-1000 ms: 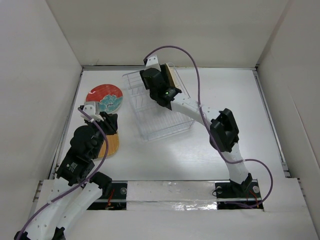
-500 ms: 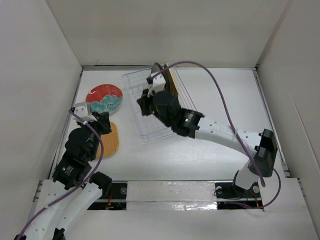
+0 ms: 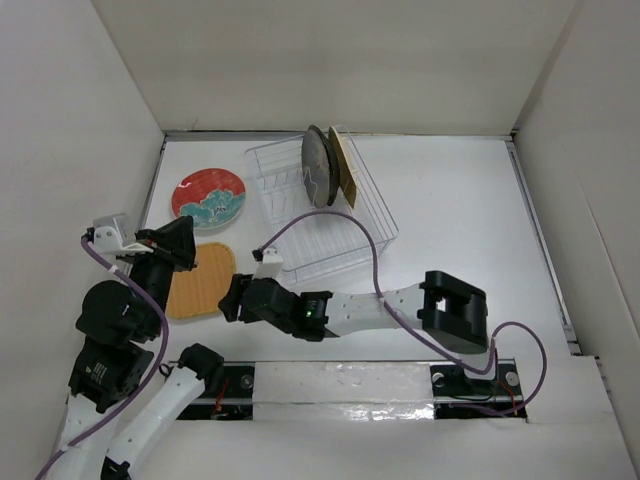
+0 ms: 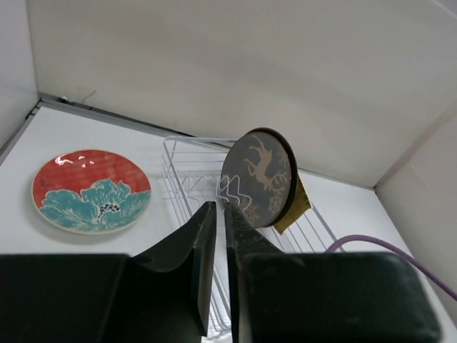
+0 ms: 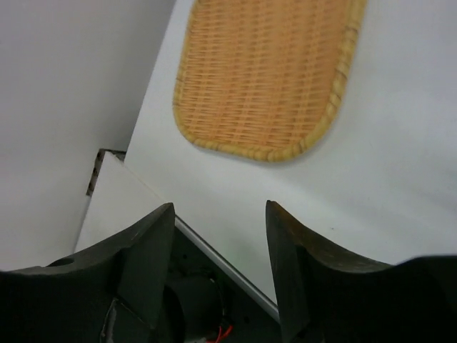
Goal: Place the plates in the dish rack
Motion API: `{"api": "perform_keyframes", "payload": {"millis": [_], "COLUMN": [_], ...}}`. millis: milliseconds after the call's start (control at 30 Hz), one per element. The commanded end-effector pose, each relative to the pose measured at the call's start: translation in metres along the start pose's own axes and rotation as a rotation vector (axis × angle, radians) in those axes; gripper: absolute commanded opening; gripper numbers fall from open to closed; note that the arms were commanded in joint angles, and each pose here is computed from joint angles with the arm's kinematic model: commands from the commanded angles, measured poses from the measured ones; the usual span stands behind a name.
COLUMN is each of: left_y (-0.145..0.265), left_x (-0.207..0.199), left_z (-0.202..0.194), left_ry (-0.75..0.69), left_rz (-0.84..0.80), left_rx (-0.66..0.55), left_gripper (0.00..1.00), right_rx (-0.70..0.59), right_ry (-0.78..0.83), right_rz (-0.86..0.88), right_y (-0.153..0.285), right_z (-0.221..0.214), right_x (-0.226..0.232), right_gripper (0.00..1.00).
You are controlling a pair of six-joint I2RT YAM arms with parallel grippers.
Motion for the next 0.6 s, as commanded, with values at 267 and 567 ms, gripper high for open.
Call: {"api": "perform_keyframes", "payload": {"millis": [267,567], "left_y": [0.027,0.025], "left_x": [0.005,0.005], "left_z": [0.017,0.009], "left_ry": [0.045,0.007], "left_rz": [-0.036,-0.042], "left_rx": [-0.058,-0.028], "left_gripper": [0.17,0.18], "right_rx": [-0.067,-0.079], "right_ry": [-0.354,-0.511], "right_rz": [-0.114,-0.177], "right_y": [-0.059,-0.100], "right_z": [-0.019,-0.035], "right_x": [-0.034,-0.062], "right_gripper": [0.63,0.60]}}
Point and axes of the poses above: each gripper's point midway between its finger pads, its own y axis back along the fingers, its own x axis along the line the jaws close on, z = x × y, the point moved 3 cm from there along y, back along the fingers, and after that the axes turned 10 degrees about -y, right-handed, at the moved point
